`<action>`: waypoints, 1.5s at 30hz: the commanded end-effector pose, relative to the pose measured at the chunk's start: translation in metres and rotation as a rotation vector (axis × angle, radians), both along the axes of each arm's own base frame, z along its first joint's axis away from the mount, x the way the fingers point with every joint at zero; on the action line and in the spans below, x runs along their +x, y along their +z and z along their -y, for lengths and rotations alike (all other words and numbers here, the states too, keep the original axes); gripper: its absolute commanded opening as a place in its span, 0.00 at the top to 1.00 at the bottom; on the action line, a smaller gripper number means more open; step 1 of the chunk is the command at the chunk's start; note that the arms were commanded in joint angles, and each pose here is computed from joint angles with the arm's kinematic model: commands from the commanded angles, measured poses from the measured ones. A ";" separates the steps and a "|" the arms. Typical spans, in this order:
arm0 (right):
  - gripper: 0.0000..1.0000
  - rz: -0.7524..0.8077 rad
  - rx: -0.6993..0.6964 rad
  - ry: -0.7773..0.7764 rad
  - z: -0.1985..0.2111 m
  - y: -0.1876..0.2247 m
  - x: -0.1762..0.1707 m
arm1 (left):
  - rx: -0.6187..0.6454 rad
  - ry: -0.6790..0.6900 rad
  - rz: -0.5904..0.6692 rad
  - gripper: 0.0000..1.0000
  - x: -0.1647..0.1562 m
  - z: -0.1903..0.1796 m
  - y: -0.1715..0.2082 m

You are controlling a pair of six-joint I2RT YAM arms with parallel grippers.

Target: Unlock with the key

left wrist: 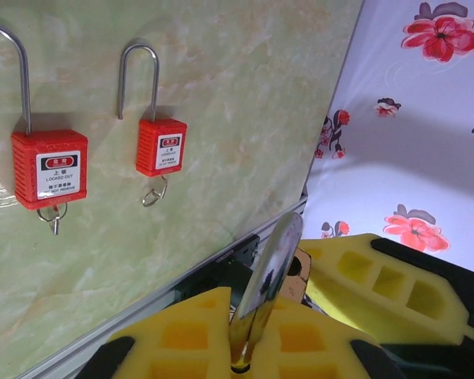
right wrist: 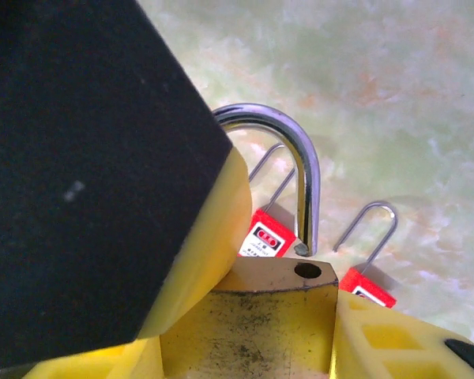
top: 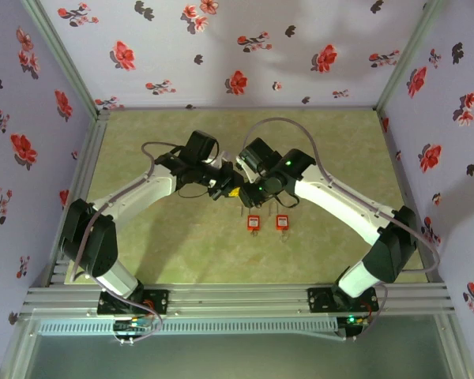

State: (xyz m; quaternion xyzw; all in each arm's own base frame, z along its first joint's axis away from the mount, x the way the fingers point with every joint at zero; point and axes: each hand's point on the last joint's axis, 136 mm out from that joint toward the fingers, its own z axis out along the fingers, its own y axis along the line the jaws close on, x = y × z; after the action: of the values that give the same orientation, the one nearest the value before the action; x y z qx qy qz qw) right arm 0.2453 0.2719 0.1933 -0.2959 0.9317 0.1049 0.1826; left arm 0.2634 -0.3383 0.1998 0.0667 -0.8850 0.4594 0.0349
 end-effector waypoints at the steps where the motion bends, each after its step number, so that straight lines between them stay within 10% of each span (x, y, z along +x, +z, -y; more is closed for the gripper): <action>1: 1.00 0.084 -0.199 -0.002 0.034 -0.007 0.003 | -0.017 0.007 -0.002 1.00 0.005 -0.005 0.024; 12: 1.00 0.324 -0.405 -0.005 0.045 0.007 0.030 | 0.074 0.115 -0.152 0.80 -0.010 -0.031 0.004; 23: 1.00 0.256 -0.348 0.010 0.048 0.010 0.012 | -0.007 0.328 0.020 0.58 0.053 -0.059 0.035; 34: 1.00 -0.037 0.125 0.011 0.040 0.063 -0.021 | -0.164 0.301 0.289 0.49 0.072 -0.044 0.061; 45: 1.00 -0.184 0.314 0.027 0.020 0.091 -0.037 | -0.450 0.257 0.233 0.49 0.048 0.014 0.082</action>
State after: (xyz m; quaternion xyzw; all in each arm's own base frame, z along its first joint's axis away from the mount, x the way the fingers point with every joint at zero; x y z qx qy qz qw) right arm 0.2193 0.2372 0.2704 -0.2726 0.9226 0.2227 0.1578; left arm 0.3108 -0.3404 0.2585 0.1196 -0.7860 0.5962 -0.1113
